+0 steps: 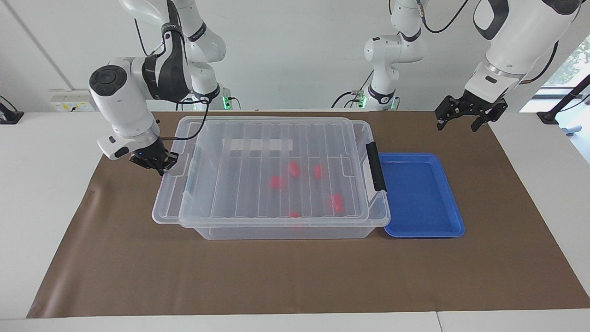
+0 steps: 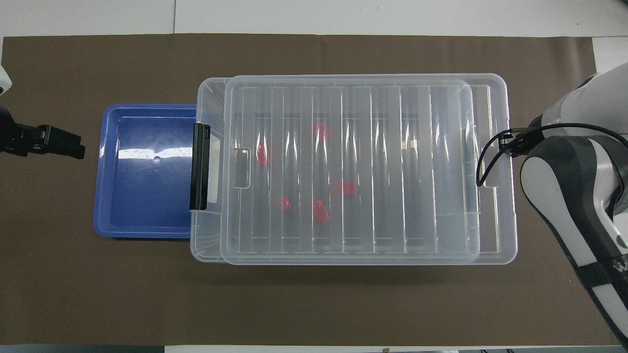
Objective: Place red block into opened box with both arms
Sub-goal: 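Press the lid edge with the right gripper until the lid is shut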
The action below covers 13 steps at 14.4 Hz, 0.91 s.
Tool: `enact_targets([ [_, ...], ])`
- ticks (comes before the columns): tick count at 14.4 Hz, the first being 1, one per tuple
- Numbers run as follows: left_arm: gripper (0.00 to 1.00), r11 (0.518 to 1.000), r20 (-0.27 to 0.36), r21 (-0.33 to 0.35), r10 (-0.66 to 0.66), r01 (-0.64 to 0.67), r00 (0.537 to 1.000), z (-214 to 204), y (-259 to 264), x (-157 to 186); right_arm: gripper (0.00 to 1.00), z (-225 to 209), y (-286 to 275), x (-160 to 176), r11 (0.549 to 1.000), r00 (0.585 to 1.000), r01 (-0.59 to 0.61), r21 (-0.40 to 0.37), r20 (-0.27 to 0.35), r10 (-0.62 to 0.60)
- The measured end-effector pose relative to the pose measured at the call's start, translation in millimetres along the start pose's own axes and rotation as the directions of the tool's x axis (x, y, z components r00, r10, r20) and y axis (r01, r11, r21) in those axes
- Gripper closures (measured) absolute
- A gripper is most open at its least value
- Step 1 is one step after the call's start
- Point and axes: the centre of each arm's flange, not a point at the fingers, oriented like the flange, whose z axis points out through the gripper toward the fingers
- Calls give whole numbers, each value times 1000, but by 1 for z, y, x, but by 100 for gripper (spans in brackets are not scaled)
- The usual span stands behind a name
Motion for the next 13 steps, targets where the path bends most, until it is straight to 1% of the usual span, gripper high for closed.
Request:
enact_targets([
  [10, 0, 1000, 0, 0, 0, 0, 1000, 0, 0, 0, 99, -3, -39, -4, 999, 999, -48, 4, -5, 48],
  [13, 0, 1000, 0, 0, 0, 0, 1000, 0, 0, 0, 99, -3, -43, -5, 999, 999, -45, 4, -5, 45],
])
